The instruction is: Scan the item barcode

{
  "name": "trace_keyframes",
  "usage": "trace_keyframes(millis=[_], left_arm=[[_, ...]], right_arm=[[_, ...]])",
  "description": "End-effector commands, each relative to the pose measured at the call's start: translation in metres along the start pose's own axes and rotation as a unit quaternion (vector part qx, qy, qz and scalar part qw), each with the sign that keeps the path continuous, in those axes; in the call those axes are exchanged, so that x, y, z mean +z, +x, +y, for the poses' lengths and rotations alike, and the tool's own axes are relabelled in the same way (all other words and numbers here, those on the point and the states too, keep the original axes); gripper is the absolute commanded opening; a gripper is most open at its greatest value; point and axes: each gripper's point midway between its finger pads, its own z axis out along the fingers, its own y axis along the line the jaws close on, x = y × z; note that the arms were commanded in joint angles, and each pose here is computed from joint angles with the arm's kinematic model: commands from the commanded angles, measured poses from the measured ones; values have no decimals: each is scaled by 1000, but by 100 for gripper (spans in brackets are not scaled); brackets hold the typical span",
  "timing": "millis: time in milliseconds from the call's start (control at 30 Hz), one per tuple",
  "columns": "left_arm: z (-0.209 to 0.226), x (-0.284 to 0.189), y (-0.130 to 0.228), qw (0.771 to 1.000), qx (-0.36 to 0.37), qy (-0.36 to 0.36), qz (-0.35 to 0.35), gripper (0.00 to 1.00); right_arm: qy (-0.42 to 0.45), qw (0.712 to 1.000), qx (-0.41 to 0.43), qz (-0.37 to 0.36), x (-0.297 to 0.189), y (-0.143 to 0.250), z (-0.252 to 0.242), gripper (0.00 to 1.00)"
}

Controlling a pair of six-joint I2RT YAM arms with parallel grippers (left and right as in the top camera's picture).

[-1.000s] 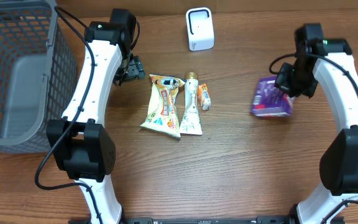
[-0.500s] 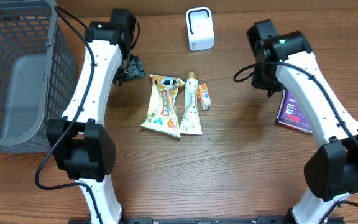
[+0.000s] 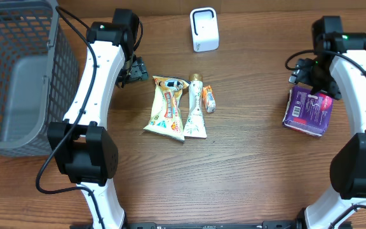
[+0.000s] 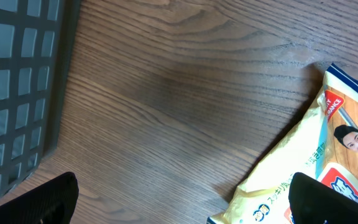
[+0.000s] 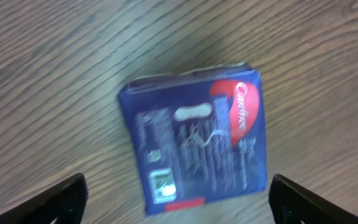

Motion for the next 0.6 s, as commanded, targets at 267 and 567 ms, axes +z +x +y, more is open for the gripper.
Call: trace_keyframes(millis=[267, 567], left_arm=[[-4, 1, 1, 1000, -3, 0, 1, 100], [-4, 1, 1, 1000, -3, 0, 1, 100]], right_arm=[[-222, 970, 73, 63, 44, -4, -56, 95], [-306, 945, 91, 67, 80, 17, -50, 74]])
